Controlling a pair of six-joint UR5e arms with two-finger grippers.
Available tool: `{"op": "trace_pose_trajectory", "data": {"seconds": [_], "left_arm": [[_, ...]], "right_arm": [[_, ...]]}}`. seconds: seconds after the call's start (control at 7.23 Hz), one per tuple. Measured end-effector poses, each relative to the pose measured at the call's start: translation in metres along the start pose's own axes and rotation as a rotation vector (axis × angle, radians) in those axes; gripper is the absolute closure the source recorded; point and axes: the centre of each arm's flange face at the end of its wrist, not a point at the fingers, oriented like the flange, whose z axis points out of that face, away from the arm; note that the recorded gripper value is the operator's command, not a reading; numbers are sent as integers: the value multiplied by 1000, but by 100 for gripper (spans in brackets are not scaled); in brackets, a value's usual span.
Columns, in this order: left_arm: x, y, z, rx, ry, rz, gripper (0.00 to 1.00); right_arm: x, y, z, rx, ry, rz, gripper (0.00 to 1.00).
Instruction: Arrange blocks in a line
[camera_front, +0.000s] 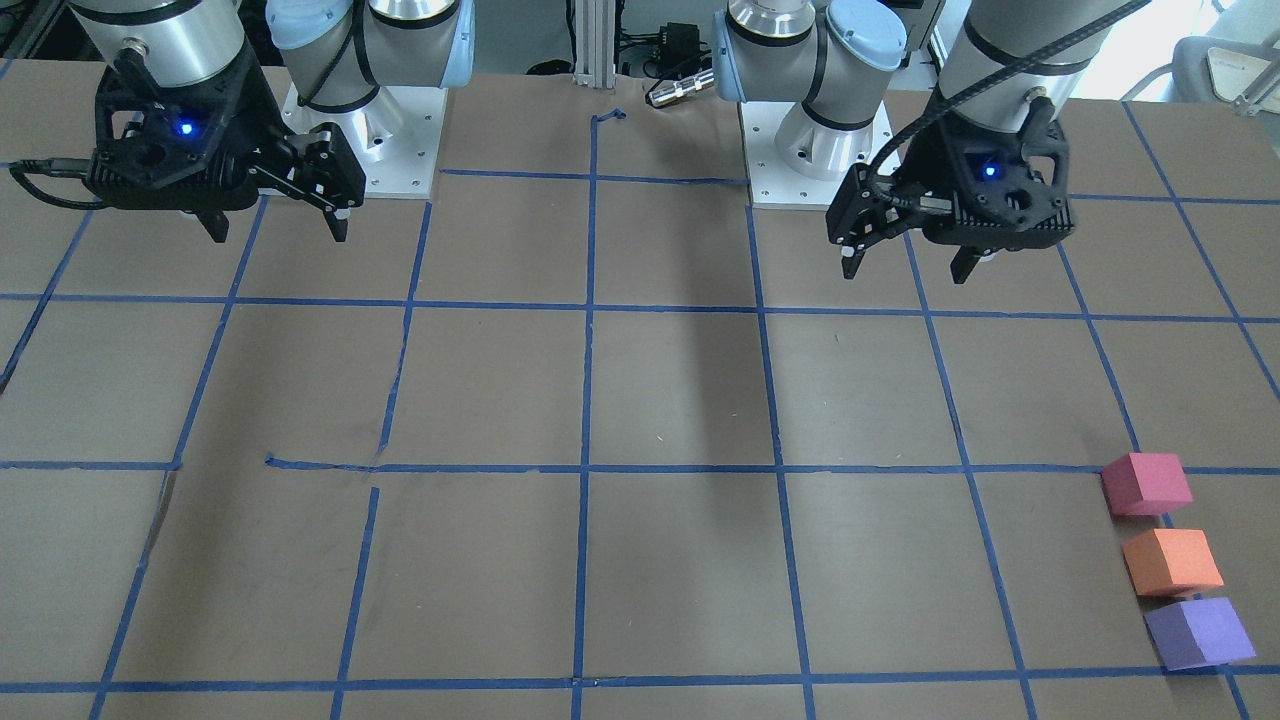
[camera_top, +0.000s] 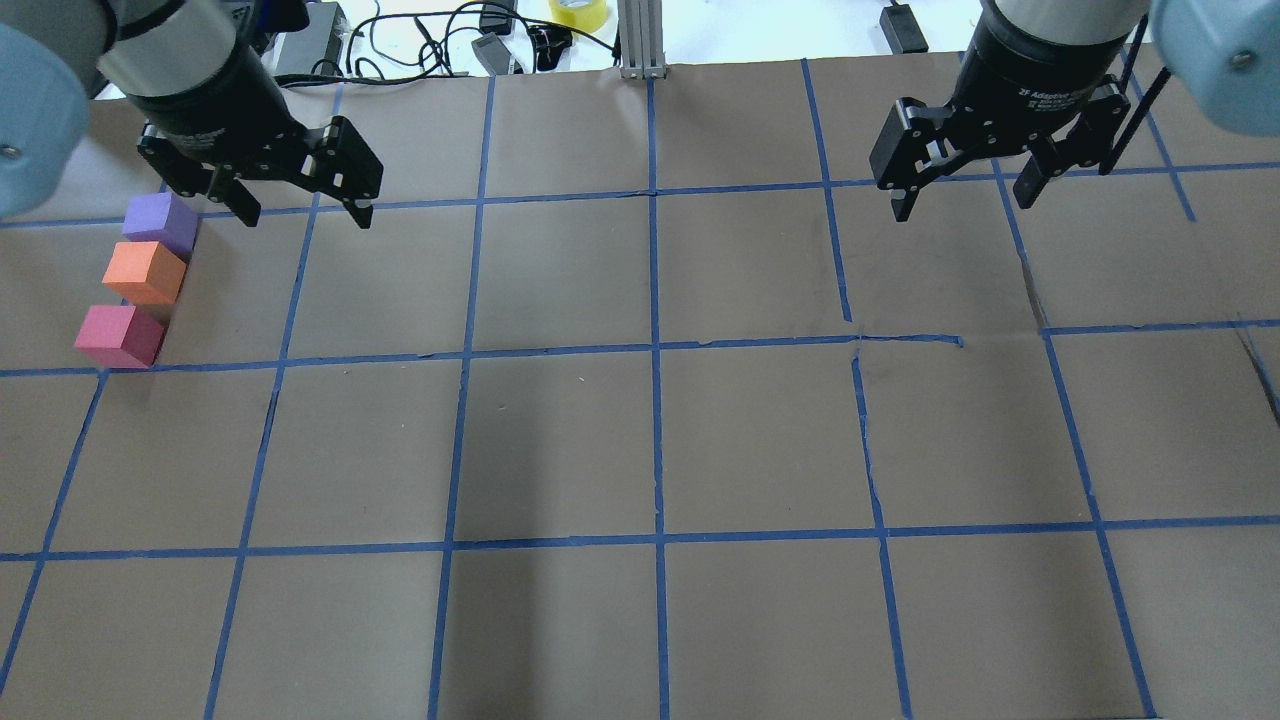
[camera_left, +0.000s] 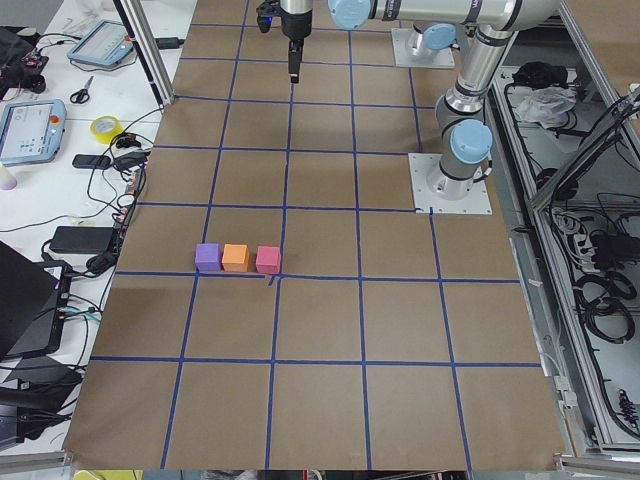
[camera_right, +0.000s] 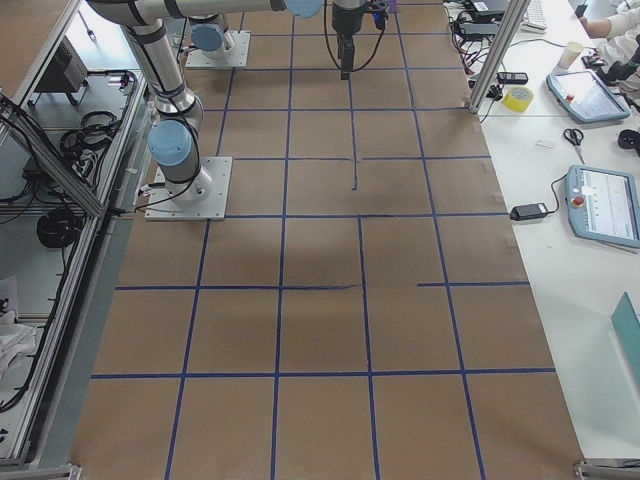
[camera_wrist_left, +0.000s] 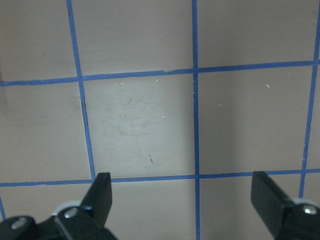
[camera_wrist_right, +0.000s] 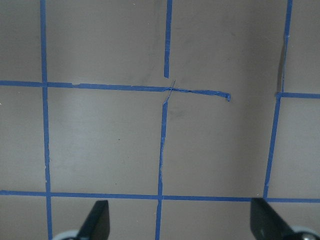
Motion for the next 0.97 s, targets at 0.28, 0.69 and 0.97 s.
{"op": "trace_pose_trajectory", "data": {"seconds": [0.28,0.69,0.97], "left_arm": [[13,6,-1,22,4,-1,0],[6,9,-10,8,6,-92,0],[4,11,-11,-7,12,-112,0]], "right_arm": [[1,0,0,1,0,1,0],[6,-1,-1,4,0,11,0],[7,-1,-1,4,0,14,0]]}}
